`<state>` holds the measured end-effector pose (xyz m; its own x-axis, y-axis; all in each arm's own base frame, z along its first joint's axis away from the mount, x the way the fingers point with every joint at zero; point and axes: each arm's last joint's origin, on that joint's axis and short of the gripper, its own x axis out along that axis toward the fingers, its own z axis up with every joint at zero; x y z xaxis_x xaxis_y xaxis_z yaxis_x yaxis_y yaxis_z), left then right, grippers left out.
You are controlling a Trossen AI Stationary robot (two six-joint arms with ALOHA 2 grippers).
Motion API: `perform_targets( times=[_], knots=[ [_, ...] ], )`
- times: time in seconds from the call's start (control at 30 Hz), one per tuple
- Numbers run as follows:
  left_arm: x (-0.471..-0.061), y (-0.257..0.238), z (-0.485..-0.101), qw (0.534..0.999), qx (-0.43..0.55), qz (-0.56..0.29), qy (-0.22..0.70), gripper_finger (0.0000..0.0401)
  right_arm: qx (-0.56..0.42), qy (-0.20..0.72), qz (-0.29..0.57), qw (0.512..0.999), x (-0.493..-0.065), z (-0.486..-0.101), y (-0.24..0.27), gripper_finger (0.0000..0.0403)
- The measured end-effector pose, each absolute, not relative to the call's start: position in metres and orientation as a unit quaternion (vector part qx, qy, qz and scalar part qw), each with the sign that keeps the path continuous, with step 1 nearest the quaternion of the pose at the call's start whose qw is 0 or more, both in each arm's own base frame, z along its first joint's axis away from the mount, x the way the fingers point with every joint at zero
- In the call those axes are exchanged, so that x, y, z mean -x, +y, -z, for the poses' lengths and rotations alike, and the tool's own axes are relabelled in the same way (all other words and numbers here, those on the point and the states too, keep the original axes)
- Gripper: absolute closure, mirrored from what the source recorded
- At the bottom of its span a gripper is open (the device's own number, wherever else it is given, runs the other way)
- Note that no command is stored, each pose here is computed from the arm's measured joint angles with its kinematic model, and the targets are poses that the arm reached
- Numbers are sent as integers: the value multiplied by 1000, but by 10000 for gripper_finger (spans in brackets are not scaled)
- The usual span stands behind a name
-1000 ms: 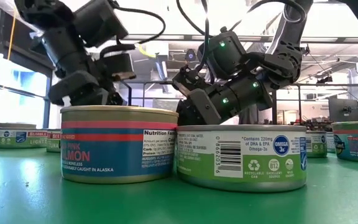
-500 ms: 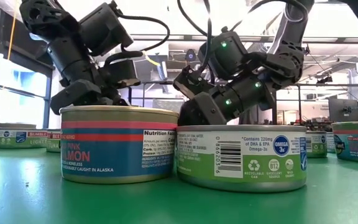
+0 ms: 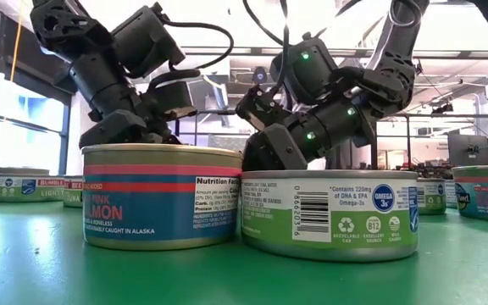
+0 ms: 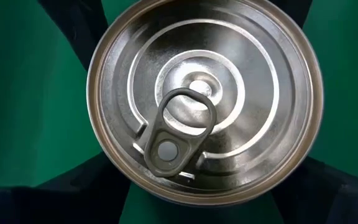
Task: Stack canned seafood by type on shelf
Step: Put the blue/pink tuna can on the shelf
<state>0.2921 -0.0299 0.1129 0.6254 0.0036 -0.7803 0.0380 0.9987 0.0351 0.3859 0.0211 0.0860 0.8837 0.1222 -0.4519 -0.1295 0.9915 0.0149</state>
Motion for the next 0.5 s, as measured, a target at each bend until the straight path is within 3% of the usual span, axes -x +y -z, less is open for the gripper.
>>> perform_targets(
  times=[0.37,0.5],
  knots=[
    [-293,-29,-114,903,-20,13,429,92,-21,224,-59,973,-387,-88,21,7],
    [-293,-29,-114,903,-21,13,430,92,-23,224,-58,973,-387,-88,21,30]
  ],
)
